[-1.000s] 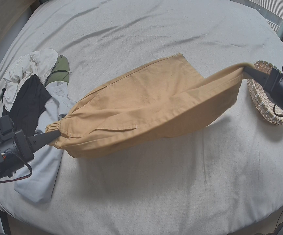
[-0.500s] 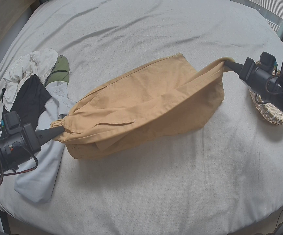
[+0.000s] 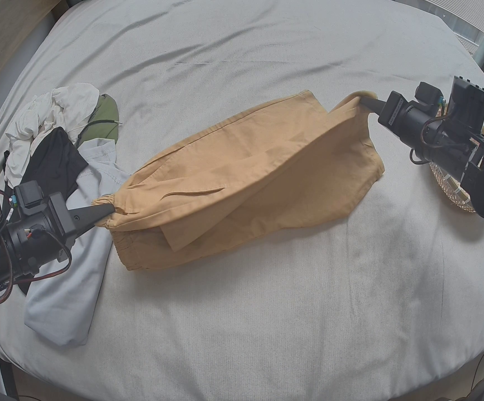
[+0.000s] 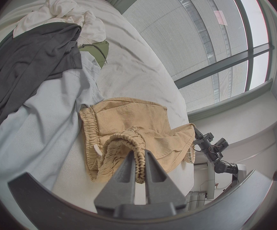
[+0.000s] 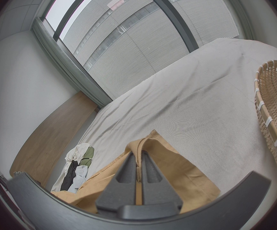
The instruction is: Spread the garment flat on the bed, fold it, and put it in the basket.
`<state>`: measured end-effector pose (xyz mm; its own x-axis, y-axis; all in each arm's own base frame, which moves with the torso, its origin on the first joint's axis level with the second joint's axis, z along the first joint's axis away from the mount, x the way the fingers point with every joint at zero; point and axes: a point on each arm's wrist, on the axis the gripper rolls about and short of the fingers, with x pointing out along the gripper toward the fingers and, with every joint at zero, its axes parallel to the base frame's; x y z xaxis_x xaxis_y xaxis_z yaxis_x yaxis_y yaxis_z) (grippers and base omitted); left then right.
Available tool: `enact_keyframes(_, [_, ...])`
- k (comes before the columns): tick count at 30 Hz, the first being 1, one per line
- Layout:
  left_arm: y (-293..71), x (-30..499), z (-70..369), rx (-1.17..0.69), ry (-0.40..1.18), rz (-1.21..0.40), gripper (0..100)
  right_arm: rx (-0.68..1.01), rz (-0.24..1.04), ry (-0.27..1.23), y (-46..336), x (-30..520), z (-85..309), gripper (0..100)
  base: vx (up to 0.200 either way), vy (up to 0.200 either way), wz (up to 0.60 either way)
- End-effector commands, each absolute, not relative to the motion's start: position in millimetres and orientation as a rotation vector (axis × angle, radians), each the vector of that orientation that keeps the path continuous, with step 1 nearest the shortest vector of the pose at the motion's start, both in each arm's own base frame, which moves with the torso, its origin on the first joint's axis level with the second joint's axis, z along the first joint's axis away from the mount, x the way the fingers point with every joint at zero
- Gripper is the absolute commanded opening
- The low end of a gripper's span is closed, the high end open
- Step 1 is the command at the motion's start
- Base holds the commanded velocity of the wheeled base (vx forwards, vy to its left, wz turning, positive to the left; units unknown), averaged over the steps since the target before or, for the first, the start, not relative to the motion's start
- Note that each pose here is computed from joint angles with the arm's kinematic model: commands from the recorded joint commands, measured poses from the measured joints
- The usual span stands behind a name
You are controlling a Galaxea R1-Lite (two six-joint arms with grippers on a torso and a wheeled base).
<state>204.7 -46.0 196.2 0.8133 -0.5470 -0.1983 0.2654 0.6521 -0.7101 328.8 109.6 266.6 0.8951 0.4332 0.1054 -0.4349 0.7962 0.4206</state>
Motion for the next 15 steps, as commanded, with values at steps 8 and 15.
enact_keyframes(8, [-45.4, 208.8, 189.1, -0.729, 0.436, -0.454, 0, 0.451, 0.471, 0.006, 117.5, 354.3, 255.8, 0, 0.000, 0.000, 0.00])
enact_keyframes(15, [-41.1, 206.3, 180.1, -0.736, 0.461, -0.428, 0, 0.452, 0.494, -0.001, 123.5, 362.4, 252.7, 0, 0.000, 0.000, 0.00])
